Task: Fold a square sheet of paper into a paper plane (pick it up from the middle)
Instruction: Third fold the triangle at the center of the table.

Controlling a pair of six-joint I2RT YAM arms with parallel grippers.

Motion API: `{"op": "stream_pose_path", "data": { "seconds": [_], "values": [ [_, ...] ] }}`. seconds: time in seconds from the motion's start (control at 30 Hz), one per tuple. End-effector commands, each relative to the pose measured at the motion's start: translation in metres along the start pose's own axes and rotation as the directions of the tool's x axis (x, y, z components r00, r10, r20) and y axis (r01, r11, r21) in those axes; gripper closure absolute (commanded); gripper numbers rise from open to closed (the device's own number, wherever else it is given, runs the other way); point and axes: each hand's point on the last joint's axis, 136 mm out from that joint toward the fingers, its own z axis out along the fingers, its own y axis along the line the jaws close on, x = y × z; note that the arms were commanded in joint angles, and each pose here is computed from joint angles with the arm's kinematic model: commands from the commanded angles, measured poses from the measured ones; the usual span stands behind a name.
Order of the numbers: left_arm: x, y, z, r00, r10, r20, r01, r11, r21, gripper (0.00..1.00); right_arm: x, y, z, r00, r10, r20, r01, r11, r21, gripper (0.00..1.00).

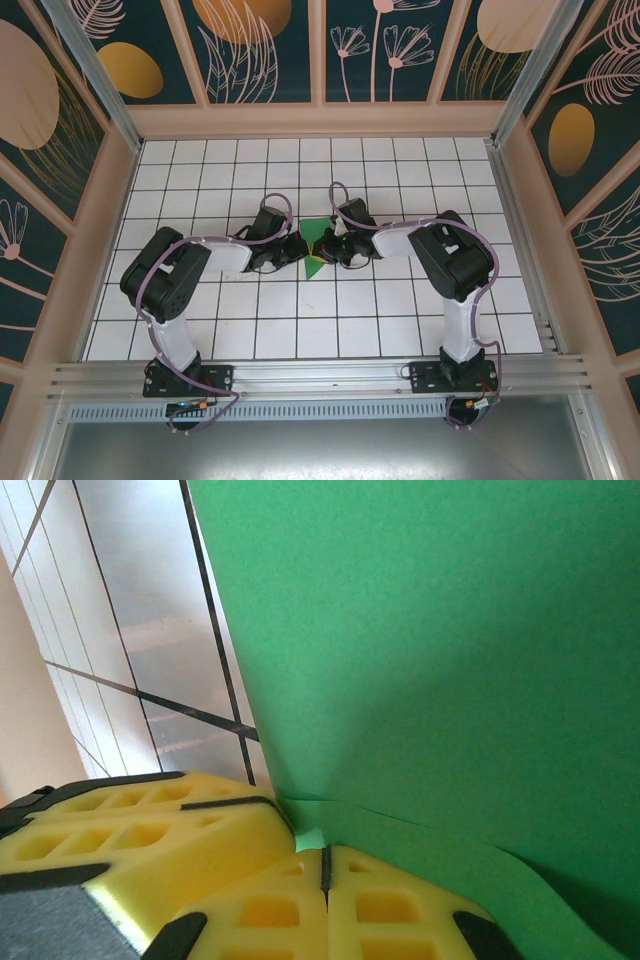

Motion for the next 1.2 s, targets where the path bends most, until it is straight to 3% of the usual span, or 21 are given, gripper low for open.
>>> {"op": "stream_pose_path", "data": {
  "seconds": [0.0,0.4,0.9,1.17],
  "values": [
    [0.001,0.012,0.006,1.0,0.017,-0.008,-0.017,0.998,-0.065,1.0,0.016,-0.057,0.007,0.997,0.076,-0.014,-0.071,0.978,0.196,1.0],
    [0.023,0.066,0.005,0.997,0.033,-0.065,-0.05,0.958,-0.283,1.0,-0.004,-0.006,-0.017,0.994,-0.096,0.057,0.092,0.993,0.069,1.0],
    [0.022,0.074,0.006,0.996,0.052,-0.068,-0.071,0.945,-0.318,1.0,-0.011,-0.047,-0.028,0.994,-0.047,0.096,0.033,0.989,0.146,1.0],
    [0.019,0.073,0.006,0.996,0.065,-0.068,-0.083,0.942,-0.326,1.0,-0.026,-0.01,-0.051,0.976,-0.125,0.176,0.109,0.989,0.098,1.0]
  ]
}}
